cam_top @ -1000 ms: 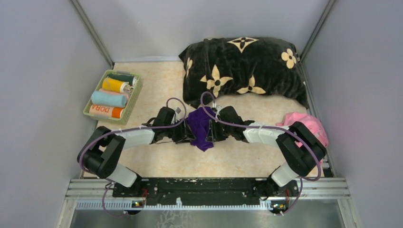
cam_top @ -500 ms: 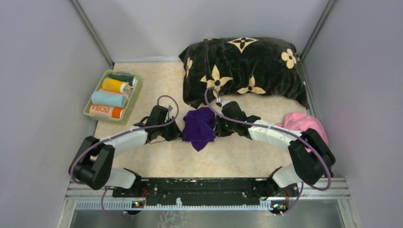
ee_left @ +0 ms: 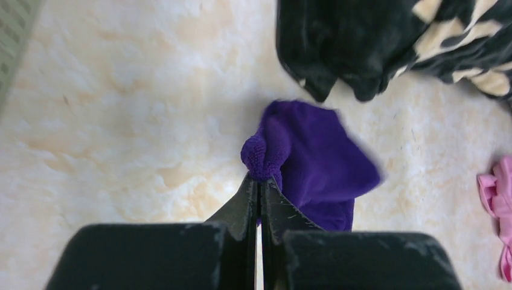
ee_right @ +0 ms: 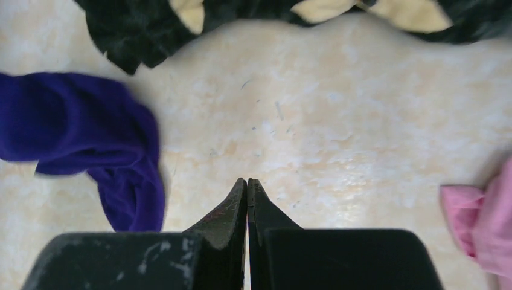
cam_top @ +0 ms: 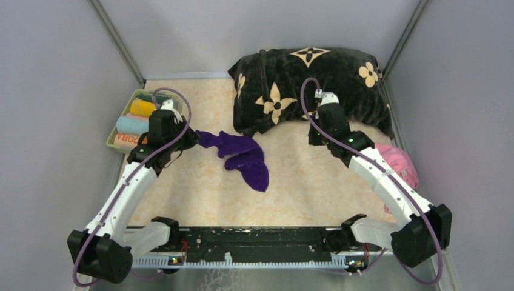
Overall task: Roll the towels
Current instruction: Fold the towel at the center of the board.
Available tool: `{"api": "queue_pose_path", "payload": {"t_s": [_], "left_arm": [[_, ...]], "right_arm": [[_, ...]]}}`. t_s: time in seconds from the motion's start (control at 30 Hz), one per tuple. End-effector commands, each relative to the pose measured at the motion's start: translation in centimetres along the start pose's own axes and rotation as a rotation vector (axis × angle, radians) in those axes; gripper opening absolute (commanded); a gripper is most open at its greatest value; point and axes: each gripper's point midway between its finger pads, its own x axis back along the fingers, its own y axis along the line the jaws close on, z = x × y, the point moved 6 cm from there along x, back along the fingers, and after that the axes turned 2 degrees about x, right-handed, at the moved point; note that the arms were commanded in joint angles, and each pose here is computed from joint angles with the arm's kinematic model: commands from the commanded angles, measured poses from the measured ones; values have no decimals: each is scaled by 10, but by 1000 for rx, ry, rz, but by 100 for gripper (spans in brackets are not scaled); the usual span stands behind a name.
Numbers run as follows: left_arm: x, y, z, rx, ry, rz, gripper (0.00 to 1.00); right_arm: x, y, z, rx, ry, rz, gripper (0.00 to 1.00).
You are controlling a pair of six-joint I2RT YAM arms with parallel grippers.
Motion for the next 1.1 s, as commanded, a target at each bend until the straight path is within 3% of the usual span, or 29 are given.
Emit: {"api": "queue_pose_path", "payload": {"t_s": [0.0,0.1,0.27,0.4,0.47,0.6,0.77,0.9,1.0,1.07], "left_arm": [[21,-7,-37,-93,-91,-26,0],[35,-29,-76,-131,-176,22,0],[73,-77,-155,-184,-355,120,0],[118,-131,-206,-226,-477,356,0],[134,-161,-216,-241,-482,517,0],[143,-221,-203,-284,-427,722,0],[111,-273,-146,-309,-247,870,4],[80,-289,-99,-316,-99,911,24],[74,-291,-76,-326,-46,937,50],[67,-281,-68,-330,-37,898,57]], "right_arm": [[29,-10,-43,31,-135,67,0],[29,10,-64,40,-167,-57,0],[24,39,-84,45,-187,-258,9],[22,45,-80,40,-201,-317,20],[22,43,-76,39,-206,-309,26],[24,34,-66,38,-215,-264,38],[27,20,-49,19,-222,-189,50],[30,6,-38,-1,-237,-101,57],[31,-1,-30,-10,-237,-63,60],[30,-1,-25,-8,-226,-64,60]]}}
